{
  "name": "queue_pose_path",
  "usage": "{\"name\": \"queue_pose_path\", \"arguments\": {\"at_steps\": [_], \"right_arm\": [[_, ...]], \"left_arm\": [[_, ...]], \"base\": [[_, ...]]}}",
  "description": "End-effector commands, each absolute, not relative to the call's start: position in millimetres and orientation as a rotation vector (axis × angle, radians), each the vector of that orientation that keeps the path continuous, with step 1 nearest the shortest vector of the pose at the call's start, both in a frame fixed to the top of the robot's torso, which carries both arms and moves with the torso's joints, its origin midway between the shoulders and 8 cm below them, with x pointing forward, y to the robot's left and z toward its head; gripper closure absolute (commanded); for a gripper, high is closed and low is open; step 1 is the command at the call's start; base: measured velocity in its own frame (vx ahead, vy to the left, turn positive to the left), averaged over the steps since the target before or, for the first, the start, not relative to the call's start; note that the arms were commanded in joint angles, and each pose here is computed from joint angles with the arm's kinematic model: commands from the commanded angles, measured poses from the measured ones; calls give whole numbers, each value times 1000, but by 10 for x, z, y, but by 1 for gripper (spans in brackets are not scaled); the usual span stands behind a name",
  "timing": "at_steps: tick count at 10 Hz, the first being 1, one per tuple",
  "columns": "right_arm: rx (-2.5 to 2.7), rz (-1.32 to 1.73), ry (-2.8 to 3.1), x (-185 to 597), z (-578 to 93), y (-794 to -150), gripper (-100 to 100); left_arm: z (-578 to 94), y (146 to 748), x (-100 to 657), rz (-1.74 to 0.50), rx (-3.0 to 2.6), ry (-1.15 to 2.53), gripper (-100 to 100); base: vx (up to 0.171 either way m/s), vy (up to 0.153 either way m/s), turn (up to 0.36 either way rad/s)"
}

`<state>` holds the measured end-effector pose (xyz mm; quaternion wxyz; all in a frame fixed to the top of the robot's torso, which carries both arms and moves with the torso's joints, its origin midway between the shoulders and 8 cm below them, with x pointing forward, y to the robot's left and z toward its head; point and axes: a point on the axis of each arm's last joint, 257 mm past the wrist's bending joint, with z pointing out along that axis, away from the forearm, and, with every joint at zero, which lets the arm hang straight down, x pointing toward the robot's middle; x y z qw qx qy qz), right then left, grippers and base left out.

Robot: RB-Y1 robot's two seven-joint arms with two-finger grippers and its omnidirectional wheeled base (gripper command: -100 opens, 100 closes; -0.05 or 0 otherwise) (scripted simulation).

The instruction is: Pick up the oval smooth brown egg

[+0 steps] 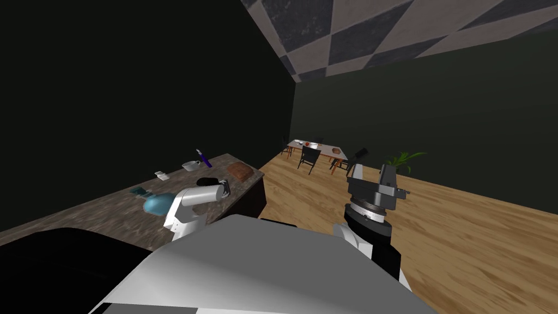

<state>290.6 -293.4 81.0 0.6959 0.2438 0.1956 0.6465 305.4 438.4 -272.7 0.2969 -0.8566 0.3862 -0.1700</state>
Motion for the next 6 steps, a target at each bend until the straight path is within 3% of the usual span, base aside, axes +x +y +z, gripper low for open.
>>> {"name": "queue_pose_path", "arguments": {"at_steps": [1, 4, 5, 6], "right_arm": [[544, 1442, 436, 2906, 810, -2934, 0], [544, 1442, 437, 2906, 809, -2935, 0], [544, 1442, 436, 2906, 809, -2935, 0], [544, 1443, 436, 2906, 809, -2934, 0]], "left_arm": [[-2879, 4346, 2918, -408, -2349, 1017, -100], [-3001, 4335, 2832, -382, -2397, 1010, -100], [-3013, 4332, 2819, -377, -2403, 1010, 0], [-3083, 4352, 2868, -379, -2399, 1014, -100]], "base": [[-8, 99, -53], [10, 83, -21], [1, 9, -1], [6, 5, 25]]}}
